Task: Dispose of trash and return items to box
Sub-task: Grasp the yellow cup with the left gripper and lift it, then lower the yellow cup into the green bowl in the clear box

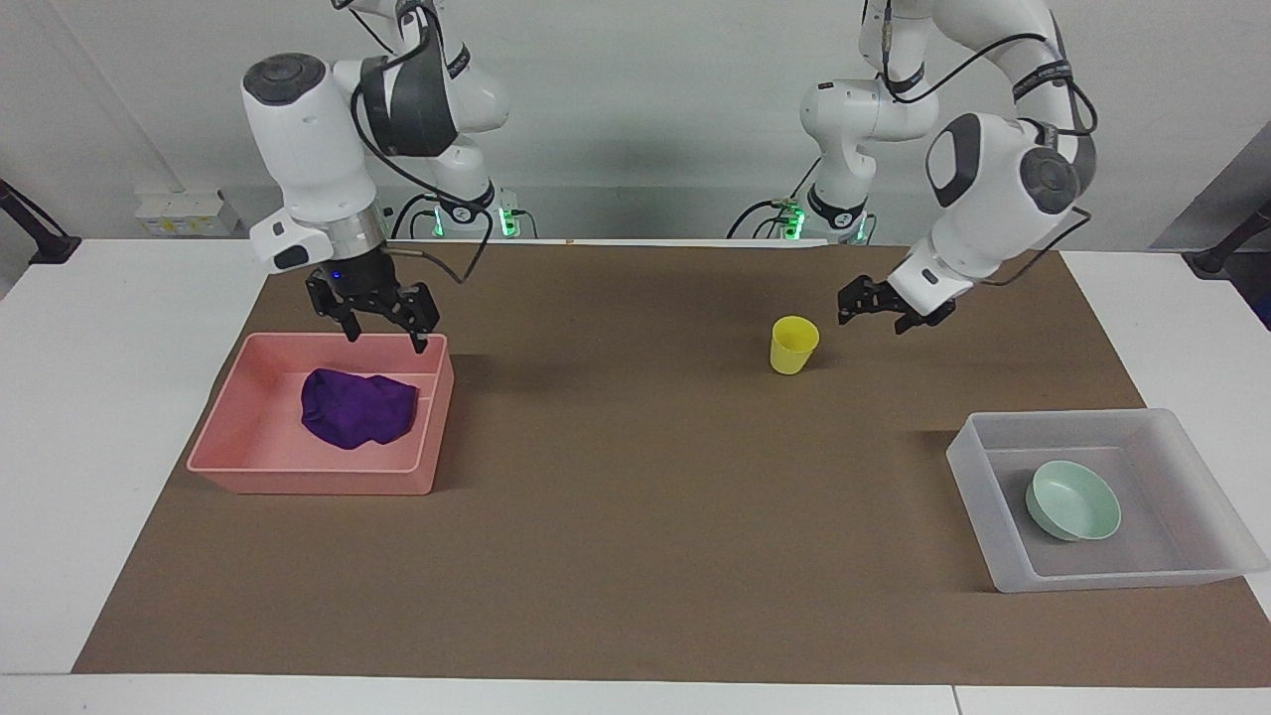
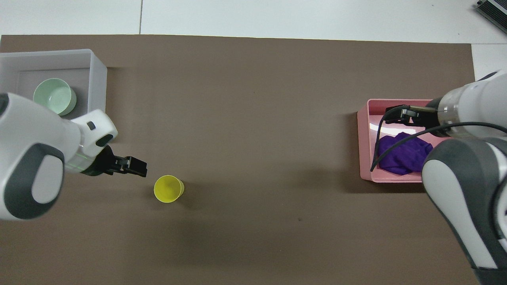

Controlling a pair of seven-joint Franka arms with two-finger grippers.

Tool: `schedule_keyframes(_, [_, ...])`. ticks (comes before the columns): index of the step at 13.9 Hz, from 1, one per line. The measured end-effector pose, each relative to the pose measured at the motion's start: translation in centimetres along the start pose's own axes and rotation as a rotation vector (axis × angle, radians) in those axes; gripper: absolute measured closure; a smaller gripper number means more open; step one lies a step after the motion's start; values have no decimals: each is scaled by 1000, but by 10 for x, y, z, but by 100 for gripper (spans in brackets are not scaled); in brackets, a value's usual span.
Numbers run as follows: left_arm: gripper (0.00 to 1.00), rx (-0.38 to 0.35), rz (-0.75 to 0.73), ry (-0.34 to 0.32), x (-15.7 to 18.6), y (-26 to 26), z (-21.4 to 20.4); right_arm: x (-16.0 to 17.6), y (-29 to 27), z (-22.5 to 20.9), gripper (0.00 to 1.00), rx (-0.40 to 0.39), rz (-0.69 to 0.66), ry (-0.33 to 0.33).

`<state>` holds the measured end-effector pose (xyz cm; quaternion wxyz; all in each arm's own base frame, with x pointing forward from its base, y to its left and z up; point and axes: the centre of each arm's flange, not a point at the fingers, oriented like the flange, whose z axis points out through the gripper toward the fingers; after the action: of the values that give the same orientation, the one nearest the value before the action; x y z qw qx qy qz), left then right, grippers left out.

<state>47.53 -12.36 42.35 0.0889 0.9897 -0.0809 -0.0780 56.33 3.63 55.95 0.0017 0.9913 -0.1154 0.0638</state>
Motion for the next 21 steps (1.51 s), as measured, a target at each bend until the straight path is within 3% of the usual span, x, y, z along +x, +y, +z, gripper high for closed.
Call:
schedule_keyframes(4, [4,35,7,72,-26,24,80,-4,28,-48,0,-3,47,9])
schedule_keyframes(9, [70,38,-41,76,-21,22,101,-10,74,-81,0,-15,115,-36])
schedule_keyframes(11, [94,33,-57,89,-17,19,94,-9,93,-87,0,-11,53,-45])
schedule_keyframes(15, [97,6,-117,61,1,1,37,-8,102,-84,0,-31,-84,-101])
schedule_keyframes(19, [97,-34,-234,64,17,-63,-105,0,92,-69,0,-43,-123,-143])
schedule_keyframes(21, [97,4,-292,100,27,-107,-150,1,90,-65,0,-27,-122,-151])
